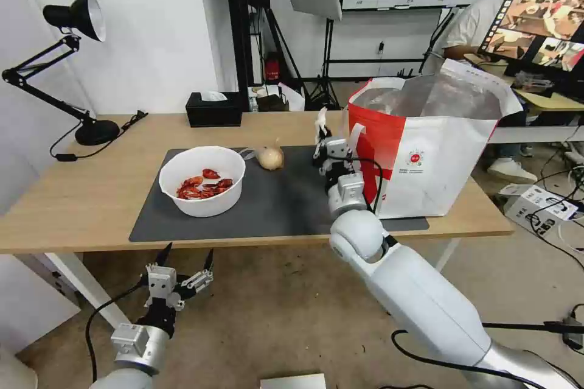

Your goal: Pick up the trash from the table and place it into the takeout bag.

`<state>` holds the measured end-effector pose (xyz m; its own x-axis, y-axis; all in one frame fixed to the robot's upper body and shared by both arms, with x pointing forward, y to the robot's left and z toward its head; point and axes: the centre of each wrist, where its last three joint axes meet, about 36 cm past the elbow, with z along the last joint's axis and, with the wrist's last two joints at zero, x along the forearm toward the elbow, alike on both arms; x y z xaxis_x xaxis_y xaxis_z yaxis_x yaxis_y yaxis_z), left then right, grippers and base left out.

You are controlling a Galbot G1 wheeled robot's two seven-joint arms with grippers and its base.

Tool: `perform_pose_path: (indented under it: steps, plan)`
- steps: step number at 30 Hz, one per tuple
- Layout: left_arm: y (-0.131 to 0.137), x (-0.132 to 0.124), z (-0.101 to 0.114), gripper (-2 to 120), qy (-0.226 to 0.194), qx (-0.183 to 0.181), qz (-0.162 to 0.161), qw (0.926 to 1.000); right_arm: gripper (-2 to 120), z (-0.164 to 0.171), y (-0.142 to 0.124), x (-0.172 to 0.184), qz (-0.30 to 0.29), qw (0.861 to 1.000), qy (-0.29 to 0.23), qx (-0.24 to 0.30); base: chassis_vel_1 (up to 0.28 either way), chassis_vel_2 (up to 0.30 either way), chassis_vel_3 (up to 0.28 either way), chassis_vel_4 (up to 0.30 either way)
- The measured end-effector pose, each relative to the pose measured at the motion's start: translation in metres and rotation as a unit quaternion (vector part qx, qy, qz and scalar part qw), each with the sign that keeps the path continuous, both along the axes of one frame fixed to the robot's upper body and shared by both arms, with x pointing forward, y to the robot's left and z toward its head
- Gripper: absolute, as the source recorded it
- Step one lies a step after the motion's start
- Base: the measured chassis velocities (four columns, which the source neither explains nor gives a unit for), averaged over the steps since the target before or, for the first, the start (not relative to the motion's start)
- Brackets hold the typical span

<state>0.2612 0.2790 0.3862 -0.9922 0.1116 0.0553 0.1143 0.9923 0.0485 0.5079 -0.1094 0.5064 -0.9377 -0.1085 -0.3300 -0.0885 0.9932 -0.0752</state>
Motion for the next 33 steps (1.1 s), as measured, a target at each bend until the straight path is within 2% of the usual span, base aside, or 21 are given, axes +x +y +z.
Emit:
perform_pose_path:
  steps: [1, 4, 5, 8, 12, 21, 24, 25, 27, 28, 31, 33]
  plan:
    - [0.0, 0.0, 0.0, 100, 0.0, 0.0, 0.0, 1.0, 0, 0.0, 0.0, 0.0, 0.0, 1.0, 0.0, 0.0, 0.0, 0.0, 0.0, 0.0]
    - [0.001, 0.001, 0.003, 100, -0.002, -0.002, 0.002, 1.0, 0, 0.037, -0.011, 0.01, -0.028, 0.999, -0.038, 0.011, 0.0, 0.0, 0.0, 0.0]
    - [0.001, 0.001, 0.003, 100, -0.002, -0.002, 0.002, 1.0, 0, 0.037, -0.011, 0.01, -0.028, 0.999, -0.038, 0.011, 0.0, 0.0, 0.0, 0.0]
    - [0.0, -0.001, 0.002, 100, 0.0, -0.003, 0.004, 1.0, 0, 0.073, -0.023, 0.015, -0.071, 0.996, -0.013, 0.043, 0.0, 0.0, 0.0, 0.0]
    - [0.0, -0.001, 0.001, 100, 0.002, -0.003, 0.006, 1.0, 0, 0.092, -0.039, 0.023, -0.109, 0.992, 0.012, 0.059, 0.0, 0.0, 0.0, 0.0]
    - [0.002, -0.003, -0.001, 100, 0.005, -0.001, 0.007, 1.0, 3, 0.099, -0.061, 0.031, -0.148, 0.987, 0.051, 0.048, 0.0, 0.0, 0.0, 0.0]
    - [0.002, -0.004, -0.002, 100, 0.006, -0.001, 0.007, 1.0, 16, 0.096, -0.062, 0.03, -0.15, 0.986, 0.065, 0.041, 0.0, 0.0, 0.0, 0.0]
    - [0.002, -0.004, -0.002, 100, 0.006, -0.001, 0.007, 1.0, 16, 0.096, -0.062, 0.03, -0.15, 0.986, 0.065, 0.041, 0.0, 0.0, 0.0, 0.0]
    - [0.002, -0.005, -0.001, 100, 0.005, -0.001, 0.005, 1.0, 28, 0.096, -0.063, 0.03, -0.151, 0.985, 0.071, 0.039, 0.0, 0.0, 0.0, 0.0]
    - [0.002, -0.005, -0.001, 100, 0.005, -0.001, 0.005, 1.0, 28, 0.096, -0.063, 0.03, -0.151, 0.985, 0.071, 0.039, 0.0, 0.0, 0.0, 0.0]
    - [0.003, -0.005, 0.002, 100, 0.003, 0.001, 0.006, 1.0, 42, 0.097, -0.065, 0.03, -0.152, 0.985, 0.074, 0.037, 0.0, 0.0, 0.0, 0.0]
    - [0.004, -0.006, 0.003, 100, 0.002, 0.001, 0.006, 1.0, 45, 0.097, -0.065, 0.03, -0.151, 0.985, 0.076, 0.038, 0.0, 0.0, 0.0, 0.0]
